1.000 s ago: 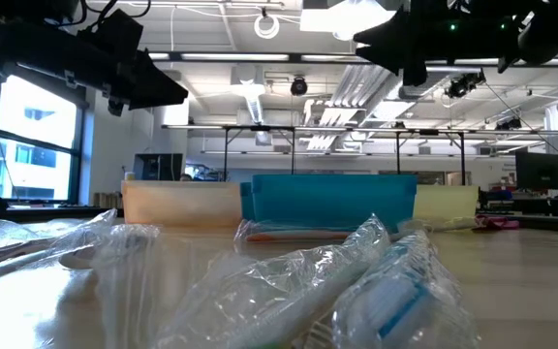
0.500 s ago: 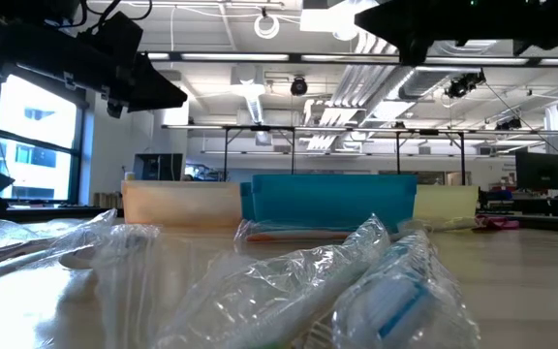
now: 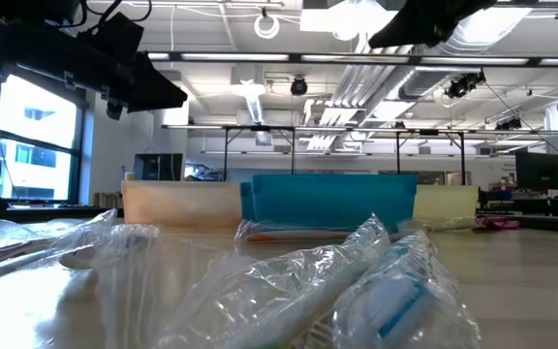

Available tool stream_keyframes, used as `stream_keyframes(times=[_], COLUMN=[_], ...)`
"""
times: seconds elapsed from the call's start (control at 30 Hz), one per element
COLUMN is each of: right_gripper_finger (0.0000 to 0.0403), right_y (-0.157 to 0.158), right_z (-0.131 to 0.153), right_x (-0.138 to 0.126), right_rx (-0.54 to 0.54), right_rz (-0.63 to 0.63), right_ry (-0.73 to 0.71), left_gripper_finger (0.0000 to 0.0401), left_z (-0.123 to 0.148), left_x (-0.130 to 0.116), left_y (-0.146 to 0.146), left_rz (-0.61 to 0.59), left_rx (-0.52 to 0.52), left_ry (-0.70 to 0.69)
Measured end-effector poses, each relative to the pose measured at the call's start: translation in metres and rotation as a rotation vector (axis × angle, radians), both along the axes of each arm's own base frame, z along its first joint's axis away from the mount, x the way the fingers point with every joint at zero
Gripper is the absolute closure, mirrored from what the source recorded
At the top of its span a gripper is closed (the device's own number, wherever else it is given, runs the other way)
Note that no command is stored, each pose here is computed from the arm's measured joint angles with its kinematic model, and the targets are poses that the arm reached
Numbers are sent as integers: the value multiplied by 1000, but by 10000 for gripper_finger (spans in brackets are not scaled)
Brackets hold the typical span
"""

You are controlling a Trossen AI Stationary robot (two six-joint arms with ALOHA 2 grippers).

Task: Pick & Place Toothbrushes
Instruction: Put the orange toothbrush into the bottom blue bin

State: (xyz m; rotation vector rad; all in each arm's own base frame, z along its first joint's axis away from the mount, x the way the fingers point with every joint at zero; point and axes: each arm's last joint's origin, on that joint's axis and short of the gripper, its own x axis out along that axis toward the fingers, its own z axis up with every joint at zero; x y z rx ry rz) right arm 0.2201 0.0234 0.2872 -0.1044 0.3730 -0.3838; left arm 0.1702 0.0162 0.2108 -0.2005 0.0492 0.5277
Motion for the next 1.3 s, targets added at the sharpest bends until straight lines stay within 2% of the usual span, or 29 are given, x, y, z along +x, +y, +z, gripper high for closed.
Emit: stream_keyframes(times=[0.27, 0.63, 0.8, 1.03, 1.17, 1.3], right_gripper_finger=[401, 401, 401, 401, 401, 401], right_y=[7, 16, 20, 20, 18, 13], right_z=[-14, -69, -83, -100, -113, -127], right_x=[-8, -5, 1, 8, 11, 2], right_rx=[115, 339, 403, 351, 248, 149], right_rz=[-71, -119, -106, -148, -218, -300], right_ry=[138, 556, 642, 710, 733, 746], left_gripper_finger=[288, 288, 288, 288, 288, 288], left_z=[0, 0, 0, 0, 0, 0], left_x=[0, 0, 0, 0, 0, 0], left_y=[0, 0, 0, 0, 0, 0], left_rz=[1, 1, 1, 1, 1, 1], left_rx=[-7, -7, -7, -6, -6, -6], left_ry=[-4, -4, -4, -4, -4, -3])
